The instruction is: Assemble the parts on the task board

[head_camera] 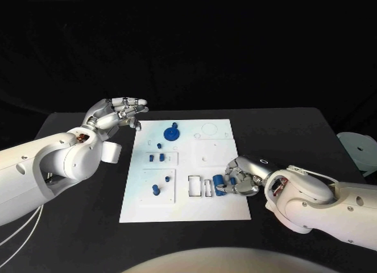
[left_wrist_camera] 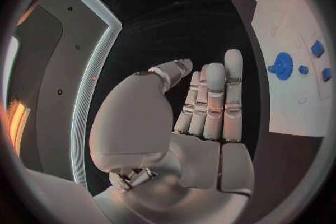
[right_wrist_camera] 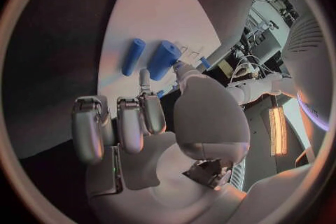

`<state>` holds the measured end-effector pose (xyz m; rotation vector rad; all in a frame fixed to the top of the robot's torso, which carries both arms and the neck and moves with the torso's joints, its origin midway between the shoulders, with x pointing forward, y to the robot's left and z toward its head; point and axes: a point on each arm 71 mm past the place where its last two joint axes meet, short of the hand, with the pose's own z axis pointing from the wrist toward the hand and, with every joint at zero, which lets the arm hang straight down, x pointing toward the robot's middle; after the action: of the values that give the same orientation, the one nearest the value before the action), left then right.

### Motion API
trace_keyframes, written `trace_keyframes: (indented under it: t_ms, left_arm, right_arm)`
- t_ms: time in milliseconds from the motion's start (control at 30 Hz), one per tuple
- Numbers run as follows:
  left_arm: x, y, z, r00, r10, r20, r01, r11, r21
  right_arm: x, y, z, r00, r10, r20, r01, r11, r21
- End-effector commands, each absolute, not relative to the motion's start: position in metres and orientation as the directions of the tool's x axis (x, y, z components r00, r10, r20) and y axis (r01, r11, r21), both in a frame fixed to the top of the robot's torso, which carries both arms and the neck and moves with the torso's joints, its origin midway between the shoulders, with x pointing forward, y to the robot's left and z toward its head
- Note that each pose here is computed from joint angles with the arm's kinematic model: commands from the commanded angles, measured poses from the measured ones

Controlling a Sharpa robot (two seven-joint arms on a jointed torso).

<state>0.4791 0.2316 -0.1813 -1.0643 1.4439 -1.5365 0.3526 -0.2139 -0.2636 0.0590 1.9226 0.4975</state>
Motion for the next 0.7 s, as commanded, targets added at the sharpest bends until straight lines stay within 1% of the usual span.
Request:
trace_keyframes:
  t_ms: [33, 333, 700]
  left_arm:
    - [0.478, 0.230, -0.180, -0.380, -0.921, 0.082, -0.014, -0.082, -0.997]
    - [0.478, 0.230, -0.180, -0.382, -0.920, 0.082, -0.017, -0.082, -0.996]
    - [0.477, 0.230, -0.181, -0.385, -0.919, 0.083, -0.020, -0.082, -0.996]
  right_arm:
    - [0.352, -0.211, -0.268, -0.411, 0.230, -0.882, -0.207, 0.919, 0.336]
    - [0.350, -0.202, -0.279, -0.429, 0.223, -0.875, -0.215, 0.916, 0.339]
    - [0.350, -0.200, -0.281, -0.426, 0.231, -0.875, -0.209, 0.916, 0.343]
